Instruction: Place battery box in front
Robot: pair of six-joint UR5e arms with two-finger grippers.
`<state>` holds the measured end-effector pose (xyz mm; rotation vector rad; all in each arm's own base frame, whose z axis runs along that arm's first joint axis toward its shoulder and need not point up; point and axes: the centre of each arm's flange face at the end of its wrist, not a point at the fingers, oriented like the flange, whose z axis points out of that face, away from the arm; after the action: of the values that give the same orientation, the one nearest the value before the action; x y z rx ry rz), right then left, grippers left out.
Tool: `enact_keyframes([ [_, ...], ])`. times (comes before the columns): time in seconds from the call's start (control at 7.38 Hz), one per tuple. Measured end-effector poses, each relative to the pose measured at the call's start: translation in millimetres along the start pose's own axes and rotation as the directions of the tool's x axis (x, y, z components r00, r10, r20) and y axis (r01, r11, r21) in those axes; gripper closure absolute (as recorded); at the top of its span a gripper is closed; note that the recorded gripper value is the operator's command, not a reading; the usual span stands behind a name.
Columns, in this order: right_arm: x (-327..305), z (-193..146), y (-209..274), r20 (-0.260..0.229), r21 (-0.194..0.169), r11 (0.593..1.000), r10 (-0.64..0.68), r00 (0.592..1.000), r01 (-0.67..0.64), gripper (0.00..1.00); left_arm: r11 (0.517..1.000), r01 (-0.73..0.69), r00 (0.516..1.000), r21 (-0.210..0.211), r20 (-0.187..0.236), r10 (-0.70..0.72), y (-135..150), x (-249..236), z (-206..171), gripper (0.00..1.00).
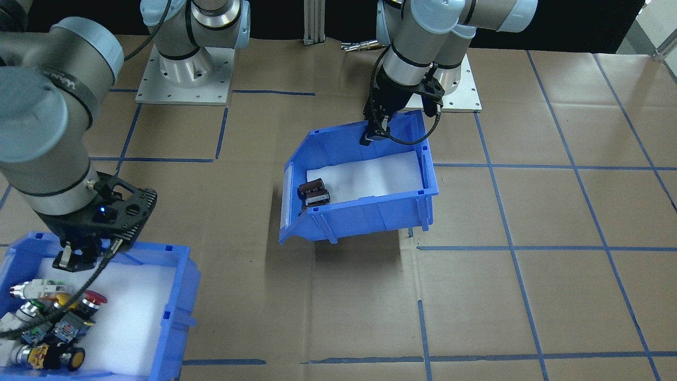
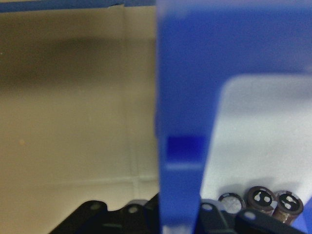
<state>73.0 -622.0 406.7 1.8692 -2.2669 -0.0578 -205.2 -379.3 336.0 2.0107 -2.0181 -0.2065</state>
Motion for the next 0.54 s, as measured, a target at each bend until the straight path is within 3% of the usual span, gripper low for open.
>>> enact_keyframes([
  [0.54, -98.1, 6.2, 34.3, -0.077, 0.037, 0.997, -0.064, 0.995, 0.067, 1.0, 0.985, 0.044, 0.999, -0.168, 0.017, -0.042, -5.9, 115.7, 7.3, 1.0],
])
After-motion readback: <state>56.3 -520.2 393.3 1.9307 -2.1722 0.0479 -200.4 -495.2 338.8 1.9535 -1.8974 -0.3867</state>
